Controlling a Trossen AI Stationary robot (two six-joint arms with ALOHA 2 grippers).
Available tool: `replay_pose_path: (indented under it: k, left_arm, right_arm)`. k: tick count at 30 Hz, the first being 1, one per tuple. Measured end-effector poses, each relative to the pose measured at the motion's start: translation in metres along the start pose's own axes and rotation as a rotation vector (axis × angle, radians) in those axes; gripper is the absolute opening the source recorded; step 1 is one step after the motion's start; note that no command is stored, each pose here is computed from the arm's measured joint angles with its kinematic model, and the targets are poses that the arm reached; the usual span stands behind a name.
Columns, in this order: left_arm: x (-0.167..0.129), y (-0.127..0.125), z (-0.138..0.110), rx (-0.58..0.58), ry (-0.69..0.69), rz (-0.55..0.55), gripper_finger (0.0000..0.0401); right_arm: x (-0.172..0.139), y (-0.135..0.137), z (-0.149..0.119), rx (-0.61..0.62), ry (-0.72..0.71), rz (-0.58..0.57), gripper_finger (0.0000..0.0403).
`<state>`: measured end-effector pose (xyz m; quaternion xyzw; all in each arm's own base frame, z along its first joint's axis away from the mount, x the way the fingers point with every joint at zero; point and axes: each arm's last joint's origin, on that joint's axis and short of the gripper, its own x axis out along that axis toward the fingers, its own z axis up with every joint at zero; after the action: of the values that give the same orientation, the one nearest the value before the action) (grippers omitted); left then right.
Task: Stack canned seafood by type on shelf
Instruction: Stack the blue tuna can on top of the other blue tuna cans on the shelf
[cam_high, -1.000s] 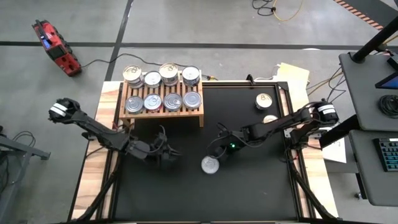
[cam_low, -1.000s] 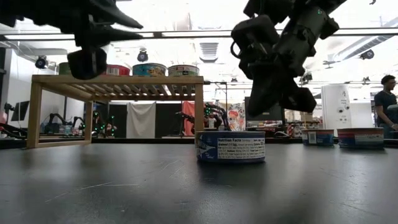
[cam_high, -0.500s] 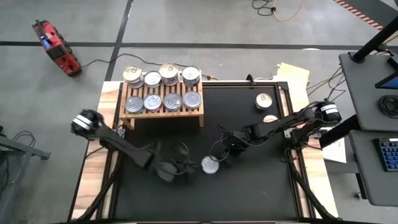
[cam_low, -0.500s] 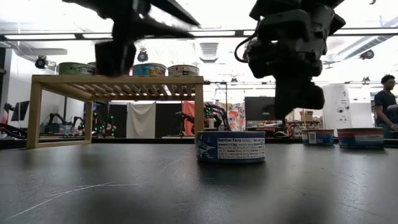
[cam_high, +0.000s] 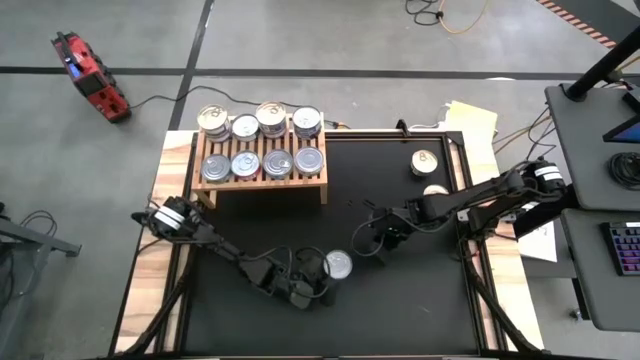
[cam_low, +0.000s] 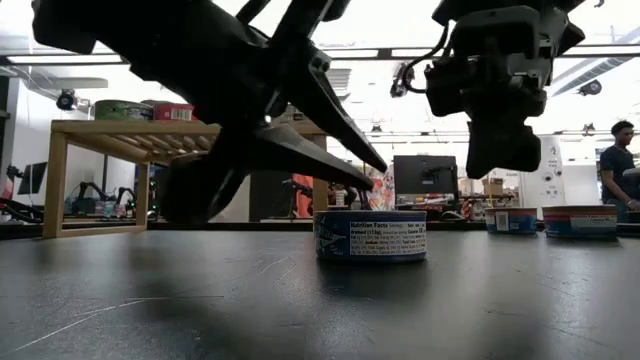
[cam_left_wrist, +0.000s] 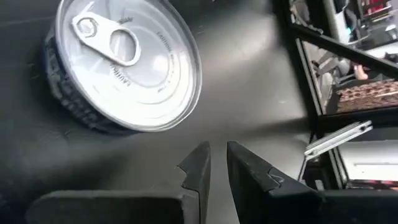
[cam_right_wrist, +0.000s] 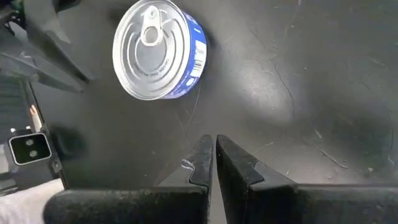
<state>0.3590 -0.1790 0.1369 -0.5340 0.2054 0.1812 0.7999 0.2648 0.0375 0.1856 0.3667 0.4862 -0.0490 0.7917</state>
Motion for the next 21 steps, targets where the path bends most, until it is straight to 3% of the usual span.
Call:
replay_pose_path:
  k: [9,16,21]
  left_arm:
    - [0.001,0.004,0.013,-0.048,-0.025,0.040,0.0038]
    - [0.002,0.012,0.021,-0.154,0.034,0.120,0.0038]
    - [0.002,0.012,0.022,-0.147,0.057,0.127,0.0038]
  right_arm:
    - [-0.001,0.005,0.007,0.035,-0.075,0.062,0.0012]
    - [-0.002,0.001,0.012,0.054,-0.097,0.043,0.0012]
    - [0.000,0.000,0.012,0.086,-0.116,0.021,0.0012]
